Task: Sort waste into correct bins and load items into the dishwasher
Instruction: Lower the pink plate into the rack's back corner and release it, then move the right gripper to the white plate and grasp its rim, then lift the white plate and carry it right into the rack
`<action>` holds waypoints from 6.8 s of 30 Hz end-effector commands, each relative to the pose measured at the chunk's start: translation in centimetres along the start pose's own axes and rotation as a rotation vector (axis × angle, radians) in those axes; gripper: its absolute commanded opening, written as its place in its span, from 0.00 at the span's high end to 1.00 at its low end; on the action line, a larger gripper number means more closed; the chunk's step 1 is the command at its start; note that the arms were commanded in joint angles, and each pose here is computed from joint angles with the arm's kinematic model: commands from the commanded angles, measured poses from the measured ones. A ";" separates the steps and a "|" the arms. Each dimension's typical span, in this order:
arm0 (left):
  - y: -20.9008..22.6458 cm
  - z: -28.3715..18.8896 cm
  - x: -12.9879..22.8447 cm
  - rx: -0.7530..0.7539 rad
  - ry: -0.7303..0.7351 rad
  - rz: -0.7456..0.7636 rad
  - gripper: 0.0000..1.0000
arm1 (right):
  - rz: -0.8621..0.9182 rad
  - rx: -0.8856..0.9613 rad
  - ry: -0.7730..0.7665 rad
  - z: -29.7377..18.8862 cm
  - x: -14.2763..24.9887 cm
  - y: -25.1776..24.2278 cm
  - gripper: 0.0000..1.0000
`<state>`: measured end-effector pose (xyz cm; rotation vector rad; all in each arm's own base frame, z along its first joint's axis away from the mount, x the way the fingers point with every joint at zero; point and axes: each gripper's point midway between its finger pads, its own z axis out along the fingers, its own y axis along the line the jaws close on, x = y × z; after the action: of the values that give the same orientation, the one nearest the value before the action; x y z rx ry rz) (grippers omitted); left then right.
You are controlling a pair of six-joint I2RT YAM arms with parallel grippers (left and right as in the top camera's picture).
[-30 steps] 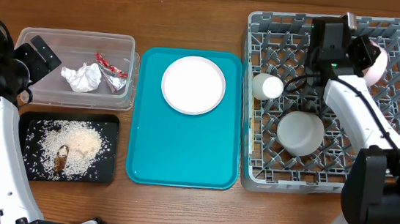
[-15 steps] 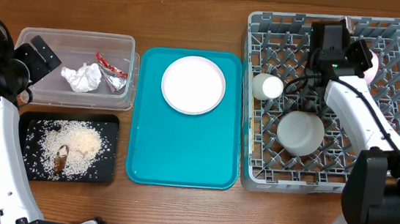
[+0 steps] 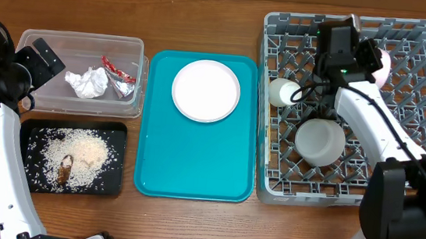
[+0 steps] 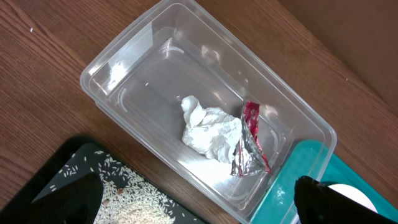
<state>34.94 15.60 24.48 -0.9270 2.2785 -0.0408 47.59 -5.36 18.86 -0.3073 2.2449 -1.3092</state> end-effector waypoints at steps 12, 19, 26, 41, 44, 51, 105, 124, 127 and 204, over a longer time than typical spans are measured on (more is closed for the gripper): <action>-0.3 0.1 -0.1 0.005 0.000 -0.011 0.00 | 0.006 -0.253 -0.288 -6.8 -6.5 7.5 0.59; -0.3 0.1 -0.1 0.005 0.000 -0.011 0.00 | -0.005 -0.296 -0.340 -8.6 -7.5 8.9 0.55; -0.3 0.1 -0.1 0.005 0.000 -0.011 0.00 | 0.211 -0.315 -0.317 -8.8 -7.7 7.9 0.37; -0.3 0.1 -0.1 0.005 0.000 -0.011 0.00 | 0.876 -0.525 -0.426 -10.3 -6.5 -8.1 0.26; -0.3 0.1 -0.1 0.005 0.000 -0.011 0.00 | 0.924 -0.572 -0.360 -7.7 -4.3 -9.0 0.41; -0.3 0.1 -0.1 0.005 0.000 -0.011 0.00 | 0.955 -0.883 -0.243 -2.3 -0.5 -6.7 0.93; -0.3 0.1 -0.1 0.005 0.000 -0.011 0.00 | 0.750 -1.469 -0.125 -13.4 -4.1 5.4 0.88; -0.3 0.1 -0.1 0.005 0.000 -0.011 0.00 | 0.271 -1.386 -0.238 -29.2 -5.9 20.7 0.64; -0.3 0.1 -0.1 0.005 0.000 -0.011 0.00 | 0.230 -1.402 -0.236 -29.9 -5.7 23.4 0.61; -0.3 0.1 -0.1 0.005 0.000 -0.011 0.00 | 0.011 -1.480 -0.513 -34.5 -6.2 21.3 0.96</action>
<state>34.95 15.61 24.44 -0.9275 2.2792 -0.0404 35.95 33.59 8.34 -1.0072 2.4066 0.5368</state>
